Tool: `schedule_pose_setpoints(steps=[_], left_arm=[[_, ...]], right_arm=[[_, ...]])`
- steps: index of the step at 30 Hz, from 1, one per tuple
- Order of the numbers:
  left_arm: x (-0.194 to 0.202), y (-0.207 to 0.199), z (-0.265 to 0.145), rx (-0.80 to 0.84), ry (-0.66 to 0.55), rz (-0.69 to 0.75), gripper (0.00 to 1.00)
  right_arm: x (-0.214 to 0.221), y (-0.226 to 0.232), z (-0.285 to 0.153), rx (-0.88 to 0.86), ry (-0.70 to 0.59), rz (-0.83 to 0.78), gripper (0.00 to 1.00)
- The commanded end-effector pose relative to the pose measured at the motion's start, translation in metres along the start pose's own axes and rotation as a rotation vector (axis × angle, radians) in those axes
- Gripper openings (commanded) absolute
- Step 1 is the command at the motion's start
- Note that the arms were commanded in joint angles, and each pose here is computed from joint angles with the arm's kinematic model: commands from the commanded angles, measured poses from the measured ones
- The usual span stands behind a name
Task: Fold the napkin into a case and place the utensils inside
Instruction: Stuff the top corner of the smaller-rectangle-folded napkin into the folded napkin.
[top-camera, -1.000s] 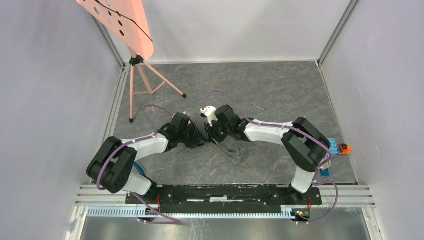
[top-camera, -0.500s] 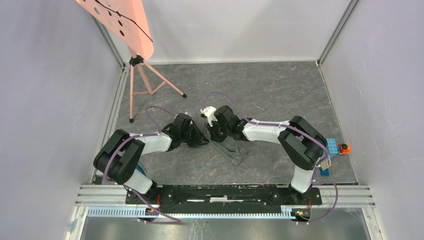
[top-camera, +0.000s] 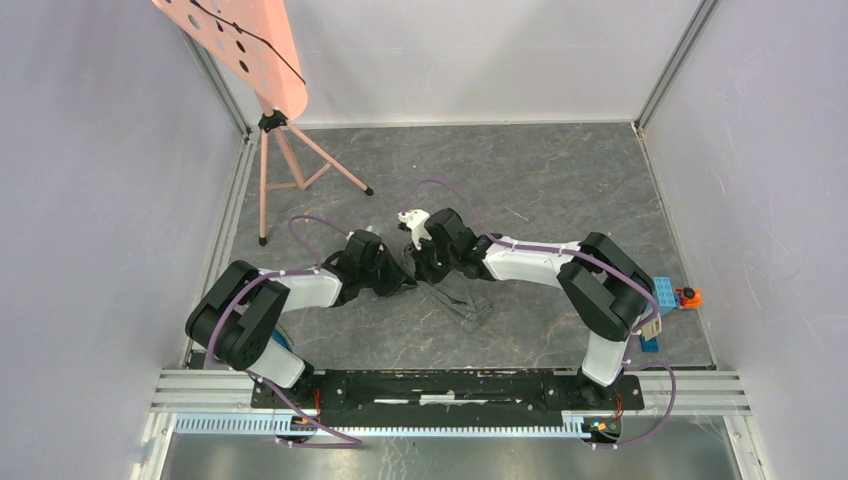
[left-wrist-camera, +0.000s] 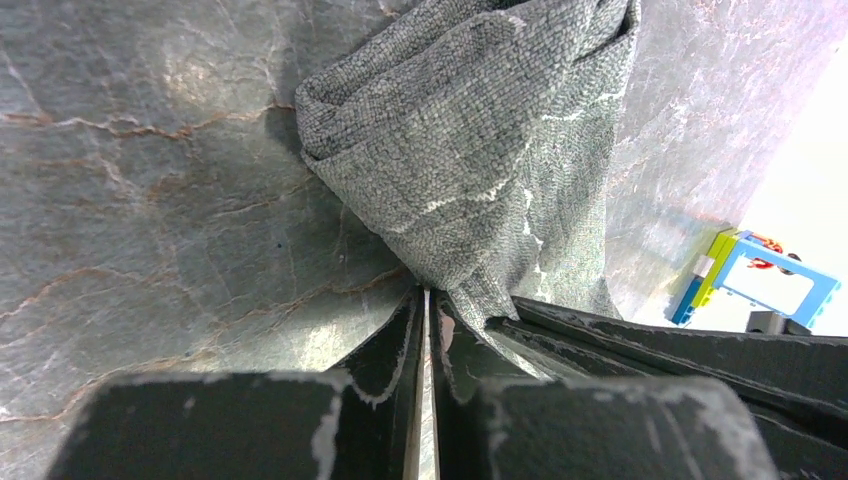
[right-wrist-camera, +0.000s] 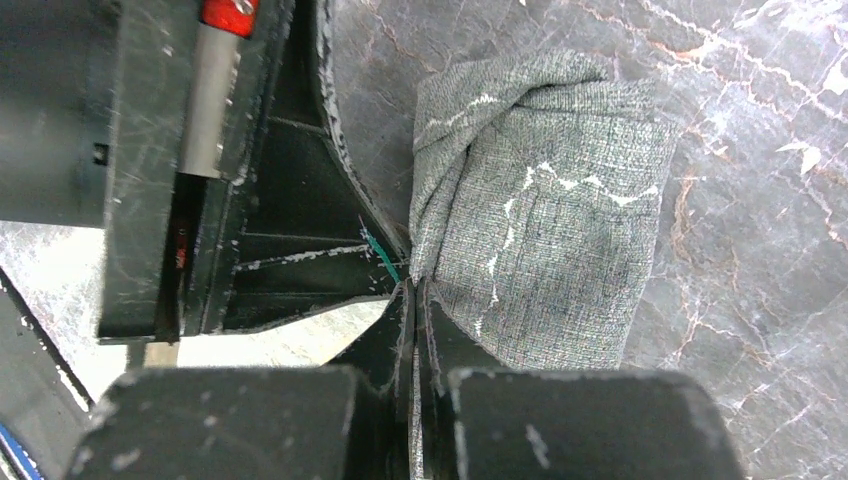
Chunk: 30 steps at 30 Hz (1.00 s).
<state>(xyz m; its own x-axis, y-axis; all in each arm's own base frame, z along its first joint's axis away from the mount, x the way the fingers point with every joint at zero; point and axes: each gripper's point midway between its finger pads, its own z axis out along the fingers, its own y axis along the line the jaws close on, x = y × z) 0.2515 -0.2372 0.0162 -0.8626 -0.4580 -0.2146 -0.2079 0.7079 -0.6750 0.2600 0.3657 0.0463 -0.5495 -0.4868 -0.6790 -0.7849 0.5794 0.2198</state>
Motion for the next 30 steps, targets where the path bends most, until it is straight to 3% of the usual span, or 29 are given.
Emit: schedule_pose_setpoints(steps=[1, 5, 10, 13, 20, 30], left_arm=[[-0.006, 0.000, -0.003, -0.001, -0.039, -0.017, 0.10], [-0.004, 0.003, -0.005, -0.009, -0.036, 0.002, 0.11], [-0.018, -0.002, -0.029, 0.009, -0.092, 0.029, 0.27], [-0.040, -0.002, -0.046, 0.021, -0.143, 0.003, 0.29], [-0.079, -0.020, -0.045, 0.060, -0.182, 0.001, 0.13], [-0.091, -0.035, -0.017, 0.120, -0.152, 0.016, 0.10]], right_arm=[[0.003, 0.002, 0.008, -0.013, -0.059, 0.024, 0.00], [0.028, -0.011, 0.020, 0.014, -0.028, 0.059, 0.02], [0.027, -0.017, 0.015, 0.016, -0.043, 0.081, 0.07], [0.028, -0.018, 0.014, 0.015, -0.045, 0.084, 0.11], [0.028, -0.017, 0.016, 0.001, -0.048, 0.085, 0.10], [0.027, -0.015, 0.016, -0.015, -0.050, 0.080, 0.02]])
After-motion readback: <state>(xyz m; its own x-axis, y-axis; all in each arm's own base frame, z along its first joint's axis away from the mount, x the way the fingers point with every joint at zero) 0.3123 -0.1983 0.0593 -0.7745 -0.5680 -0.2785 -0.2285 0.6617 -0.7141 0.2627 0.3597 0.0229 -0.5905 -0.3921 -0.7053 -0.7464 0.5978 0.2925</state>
